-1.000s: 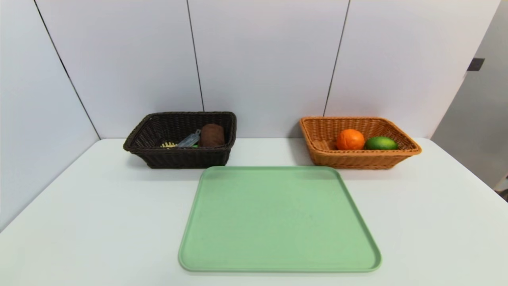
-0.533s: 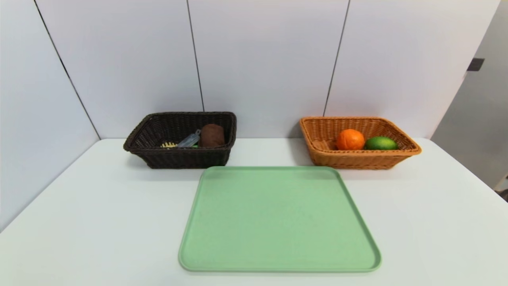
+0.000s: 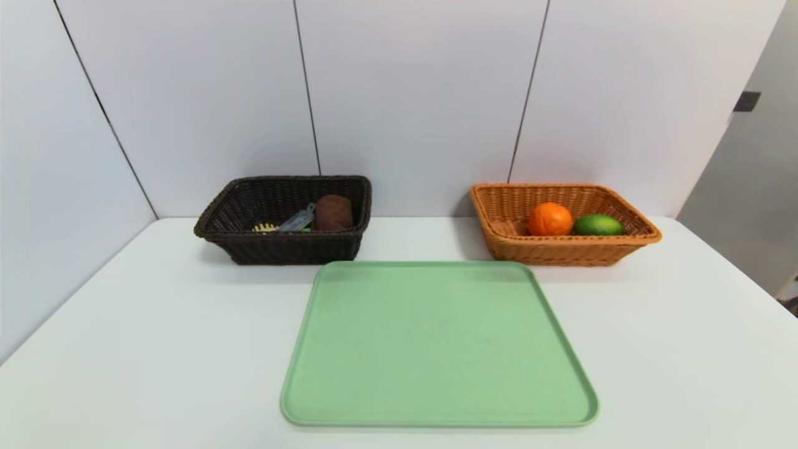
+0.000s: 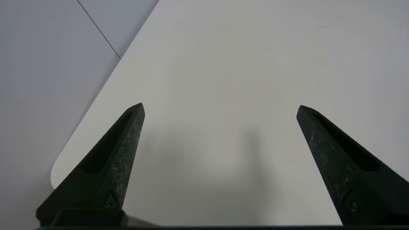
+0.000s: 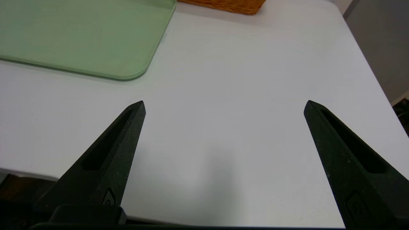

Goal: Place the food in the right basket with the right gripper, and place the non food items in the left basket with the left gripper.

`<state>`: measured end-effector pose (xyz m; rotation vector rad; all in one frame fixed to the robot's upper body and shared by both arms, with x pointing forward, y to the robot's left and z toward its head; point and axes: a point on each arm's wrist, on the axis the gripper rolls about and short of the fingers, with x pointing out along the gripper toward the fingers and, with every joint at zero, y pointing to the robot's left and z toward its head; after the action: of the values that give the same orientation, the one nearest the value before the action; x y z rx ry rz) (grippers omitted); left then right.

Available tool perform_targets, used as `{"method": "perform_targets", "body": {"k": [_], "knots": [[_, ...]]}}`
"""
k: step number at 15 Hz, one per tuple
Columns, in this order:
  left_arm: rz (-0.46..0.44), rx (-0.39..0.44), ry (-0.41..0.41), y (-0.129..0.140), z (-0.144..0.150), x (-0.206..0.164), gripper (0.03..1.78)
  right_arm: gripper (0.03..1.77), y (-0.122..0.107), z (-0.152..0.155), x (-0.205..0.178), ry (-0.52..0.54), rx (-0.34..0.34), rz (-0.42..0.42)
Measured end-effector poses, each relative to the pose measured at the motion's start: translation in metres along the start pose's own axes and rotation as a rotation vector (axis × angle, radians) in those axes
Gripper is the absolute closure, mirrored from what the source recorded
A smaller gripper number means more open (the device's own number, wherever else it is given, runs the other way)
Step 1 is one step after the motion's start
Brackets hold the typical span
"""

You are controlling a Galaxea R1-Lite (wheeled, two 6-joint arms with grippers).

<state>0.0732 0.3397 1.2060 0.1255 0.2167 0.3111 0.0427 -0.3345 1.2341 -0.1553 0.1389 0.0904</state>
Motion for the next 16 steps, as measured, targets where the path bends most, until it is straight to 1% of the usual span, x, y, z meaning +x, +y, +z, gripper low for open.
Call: {"method": "perform_targets", "body": {"k": [1, 3, 4, 5, 8, 11, 13, 16], "knots": [[-0.009, -0.014, -0.047, -0.002, -0.002, 0.004, 0.12, 0.09, 0.001, -0.008, 0.007, -0.053, -0.006, -0.011], [-0.063, -0.055, -0.146, -0.004, -0.002, 0.008, 0.12, 0.09, 0.001, -0.017, 0.016, -0.147, -0.016, -0.031], [-0.095, -0.079, -0.194, -0.005, 0.001, 0.008, 0.12, 0.09, 0.002, -0.020, 0.018, -0.167, -0.017, -0.035], [-0.128, -0.097, -0.227, -0.006, 0.003, 0.008, 0.12, 0.09, 0.002, -0.027, 0.021, -0.149, -0.017, -0.033], [-0.194, -0.126, -0.242, -0.007, 0.002, 0.007, 0.12, 0.09, 0.004, -0.043, 0.029, -0.095, -0.010, -0.040], [-0.247, -0.128, -0.239, -0.008, -0.007, 0.004, 0.12, 0.09, 0.004, -0.047, 0.030, -0.082, 0.003, -0.042], [-0.259, -0.133, -0.233, -0.008, -0.015, 0.001, 0.12, 0.09, 0.005, -0.048, 0.030, -0.080, 0.027, -0.039], [-0.262, -0.170, -0.278, -0.007, -0.015, -0.002, 0.12, 0.09, 0.004, -0.048, 0.031, -0.078, 0.058, -0.045]]}}
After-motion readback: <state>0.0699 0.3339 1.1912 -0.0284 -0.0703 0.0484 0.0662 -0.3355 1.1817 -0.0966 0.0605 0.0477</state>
